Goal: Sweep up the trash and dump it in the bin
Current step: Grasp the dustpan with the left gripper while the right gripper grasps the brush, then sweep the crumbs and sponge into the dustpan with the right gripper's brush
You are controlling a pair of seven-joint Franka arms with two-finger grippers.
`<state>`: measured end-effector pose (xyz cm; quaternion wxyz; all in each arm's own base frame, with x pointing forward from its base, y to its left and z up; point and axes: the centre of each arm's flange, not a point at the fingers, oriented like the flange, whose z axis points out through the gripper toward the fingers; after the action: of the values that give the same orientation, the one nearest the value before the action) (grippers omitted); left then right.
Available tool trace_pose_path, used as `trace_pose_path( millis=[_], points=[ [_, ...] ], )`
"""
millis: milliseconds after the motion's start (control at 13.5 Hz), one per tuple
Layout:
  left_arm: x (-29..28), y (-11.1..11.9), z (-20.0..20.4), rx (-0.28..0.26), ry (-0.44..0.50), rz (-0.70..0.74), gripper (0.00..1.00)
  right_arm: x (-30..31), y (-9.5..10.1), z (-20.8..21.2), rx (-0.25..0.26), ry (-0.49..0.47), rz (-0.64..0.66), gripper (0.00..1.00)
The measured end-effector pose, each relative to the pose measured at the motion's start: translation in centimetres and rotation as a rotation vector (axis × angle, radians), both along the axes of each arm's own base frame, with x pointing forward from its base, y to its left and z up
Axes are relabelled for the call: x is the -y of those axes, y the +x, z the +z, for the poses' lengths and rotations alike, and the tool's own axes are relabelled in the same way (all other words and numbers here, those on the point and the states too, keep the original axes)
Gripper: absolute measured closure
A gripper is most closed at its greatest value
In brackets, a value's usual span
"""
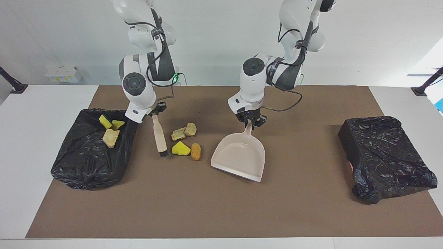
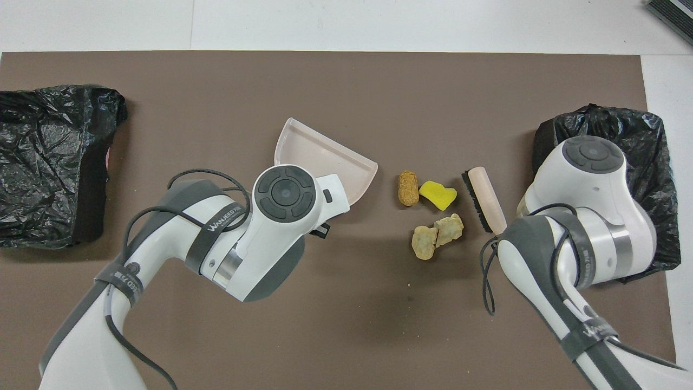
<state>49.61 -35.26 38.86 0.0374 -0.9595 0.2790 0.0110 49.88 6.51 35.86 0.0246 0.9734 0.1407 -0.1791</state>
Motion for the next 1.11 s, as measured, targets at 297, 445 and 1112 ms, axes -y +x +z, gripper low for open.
trace_pose_path(
  millis=[297,445,1112],
  points=[
    [-2.2,1.1,-0.3,-0.046,0.011,-0.306,0.69,-0.5,-2.9,-2.3,0.029,-0.010,-0.077,0.74],
    [-3.0,1.4,-0.4,-0.075,0.015,-0.477,0.69,-1.6,-3.2,-2.6,0.043,-0.014,-0.133,0.74],
    [-3.4,0.4,-0.4,-0.147,0.035,-0.589,0.69,-10.7,-4.7,-3.2,0.069,-0.023,-0.313,0.74]
  ],
)
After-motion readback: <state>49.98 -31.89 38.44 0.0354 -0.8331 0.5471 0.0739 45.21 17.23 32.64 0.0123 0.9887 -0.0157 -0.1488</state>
